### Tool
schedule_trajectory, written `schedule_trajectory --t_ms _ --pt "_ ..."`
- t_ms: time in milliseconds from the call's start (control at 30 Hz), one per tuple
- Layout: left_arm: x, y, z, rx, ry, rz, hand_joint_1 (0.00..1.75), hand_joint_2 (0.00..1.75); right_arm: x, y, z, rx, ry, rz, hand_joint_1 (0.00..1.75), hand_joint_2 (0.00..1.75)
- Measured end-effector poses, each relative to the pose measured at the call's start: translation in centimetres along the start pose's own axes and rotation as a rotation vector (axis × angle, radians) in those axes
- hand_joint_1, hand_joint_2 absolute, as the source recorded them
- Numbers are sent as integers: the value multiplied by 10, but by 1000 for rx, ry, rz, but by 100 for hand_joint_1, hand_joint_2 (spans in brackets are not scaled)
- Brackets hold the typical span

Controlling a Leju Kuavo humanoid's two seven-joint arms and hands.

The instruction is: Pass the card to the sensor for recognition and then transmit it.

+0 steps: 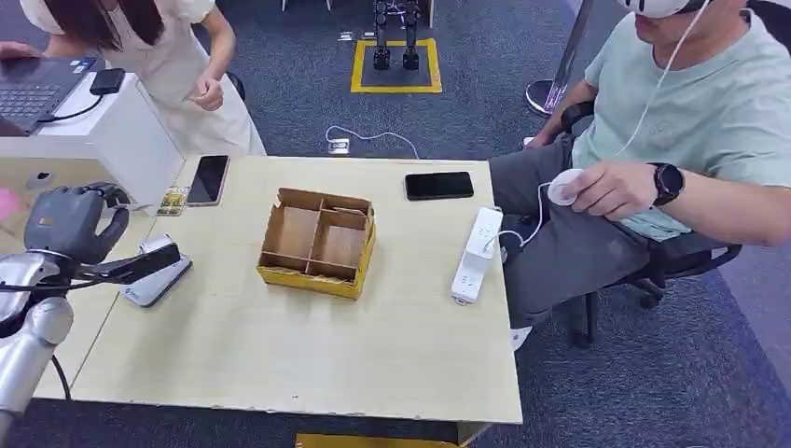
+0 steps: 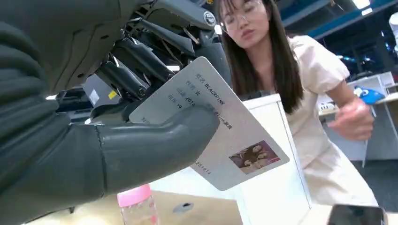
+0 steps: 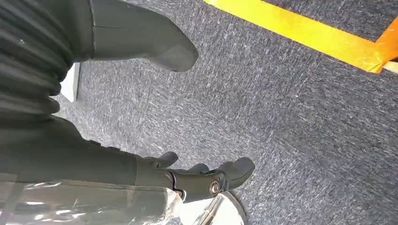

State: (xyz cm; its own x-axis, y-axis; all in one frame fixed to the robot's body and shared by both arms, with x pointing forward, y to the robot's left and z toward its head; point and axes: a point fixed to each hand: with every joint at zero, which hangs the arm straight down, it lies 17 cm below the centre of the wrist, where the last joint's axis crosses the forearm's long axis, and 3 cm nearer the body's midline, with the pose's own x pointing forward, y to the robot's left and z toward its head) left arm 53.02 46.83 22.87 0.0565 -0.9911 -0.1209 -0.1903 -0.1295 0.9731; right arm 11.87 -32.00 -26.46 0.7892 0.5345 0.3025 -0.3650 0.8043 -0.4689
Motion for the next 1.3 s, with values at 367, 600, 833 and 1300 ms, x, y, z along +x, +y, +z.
schedule_trajectory --t_ms 367,600,833,1300 --pt "13 -43 28 73 35 -144 175 175 2 0 0 -1 -9 19 0 175" --pt "7 -75 43 16 70 -157 175 175 2 -2 0 -6 -9 22 0 175" --pt "0 -93 52 -27 98 -143 175 175 4 -1 0 -5 -20 21 0 175" --pt "-15 -101 50 -47 136 -142 175 175 7 2 1 -2 -33 21 0 175"
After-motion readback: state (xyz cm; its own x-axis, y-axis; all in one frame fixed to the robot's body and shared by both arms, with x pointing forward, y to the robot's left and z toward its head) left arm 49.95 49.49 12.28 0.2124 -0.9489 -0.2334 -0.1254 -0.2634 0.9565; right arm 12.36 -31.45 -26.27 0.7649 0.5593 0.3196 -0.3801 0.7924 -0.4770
